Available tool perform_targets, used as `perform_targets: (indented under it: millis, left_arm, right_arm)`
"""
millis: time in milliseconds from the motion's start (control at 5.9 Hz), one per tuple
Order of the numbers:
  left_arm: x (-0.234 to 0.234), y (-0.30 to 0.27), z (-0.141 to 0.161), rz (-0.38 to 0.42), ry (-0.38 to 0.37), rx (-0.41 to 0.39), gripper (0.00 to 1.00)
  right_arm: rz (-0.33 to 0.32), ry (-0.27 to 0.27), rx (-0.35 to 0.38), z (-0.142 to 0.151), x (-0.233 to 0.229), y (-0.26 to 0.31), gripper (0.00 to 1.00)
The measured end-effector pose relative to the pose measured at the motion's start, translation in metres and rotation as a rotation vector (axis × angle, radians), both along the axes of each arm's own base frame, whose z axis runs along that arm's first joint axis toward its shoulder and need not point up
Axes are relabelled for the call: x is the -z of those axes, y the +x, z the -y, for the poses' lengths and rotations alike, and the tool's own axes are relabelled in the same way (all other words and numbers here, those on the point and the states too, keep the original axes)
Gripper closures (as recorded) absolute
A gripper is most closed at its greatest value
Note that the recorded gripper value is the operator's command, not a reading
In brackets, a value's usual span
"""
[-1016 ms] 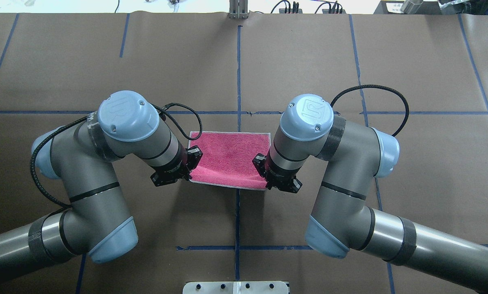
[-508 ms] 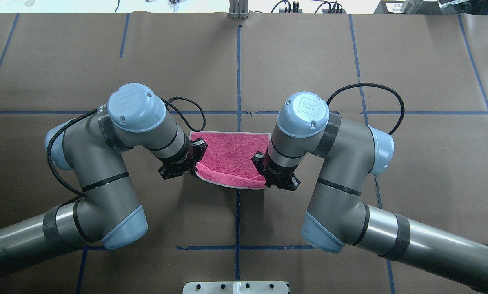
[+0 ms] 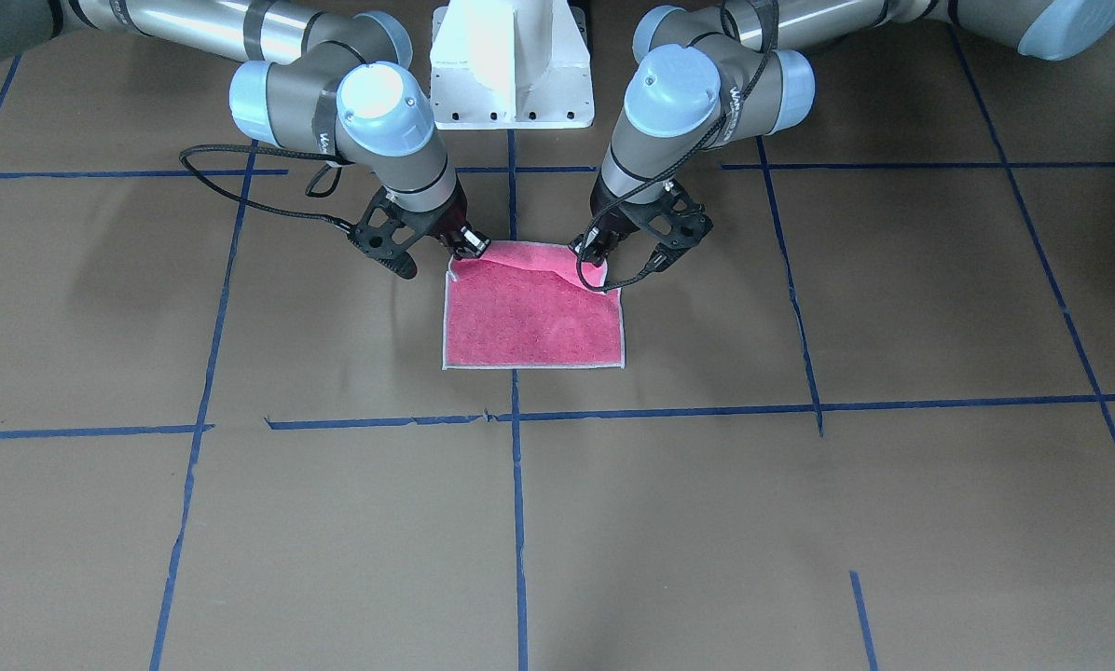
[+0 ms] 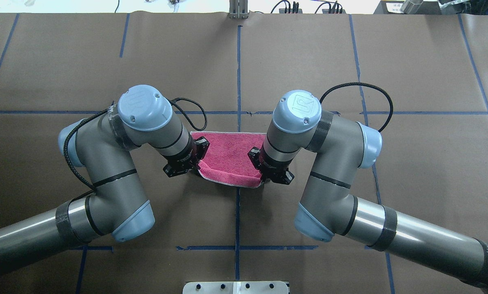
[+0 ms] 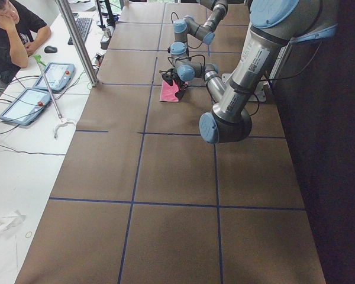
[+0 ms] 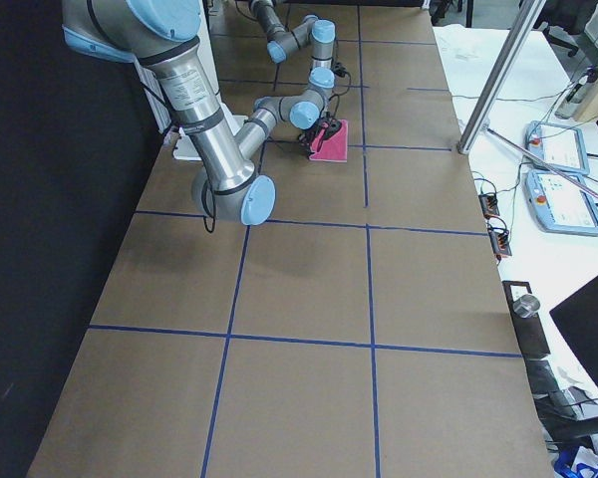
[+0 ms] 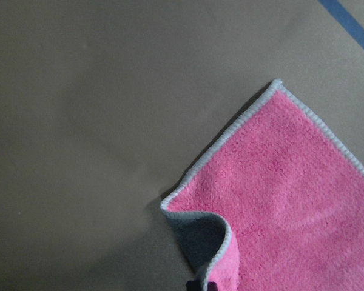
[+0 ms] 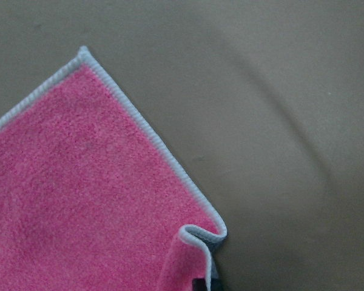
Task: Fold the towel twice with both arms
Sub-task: 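Carry the held edge with both grippers over toward the far edge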
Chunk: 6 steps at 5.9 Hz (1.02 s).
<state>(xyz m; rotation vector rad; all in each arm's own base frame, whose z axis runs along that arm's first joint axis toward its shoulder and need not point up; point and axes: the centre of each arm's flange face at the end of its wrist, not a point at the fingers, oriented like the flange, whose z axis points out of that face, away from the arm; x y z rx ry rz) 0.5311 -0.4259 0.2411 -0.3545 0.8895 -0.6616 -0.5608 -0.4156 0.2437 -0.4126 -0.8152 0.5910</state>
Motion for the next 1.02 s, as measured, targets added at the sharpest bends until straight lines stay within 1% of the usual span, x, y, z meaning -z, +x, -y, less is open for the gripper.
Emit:
perform_targets:
  millis: [339, 678, 1016]
  left_arm:
    - [-0.004, 0.002, 0.007, -0.016, -0.021, 0.029, 1.0]
    - [-0.008, -0.001, 0.02, -0.05, -0.045, 0.079, 1.0]
    - [-0.01, -0.007, 0.031, -0.057, -0.061, 0.11, 1.0]
  right_arm:
    - [0.003, -0.033, -0.006, 0.02, -0.003, 0.007, 0.97]
    - [-0.002, -0.071, -0.018, 0.042, -0.012, 0.018, 0.97]
    - [0.002, -0.088, -0.024, 0.053, -0.012, 0.024, 0.97]
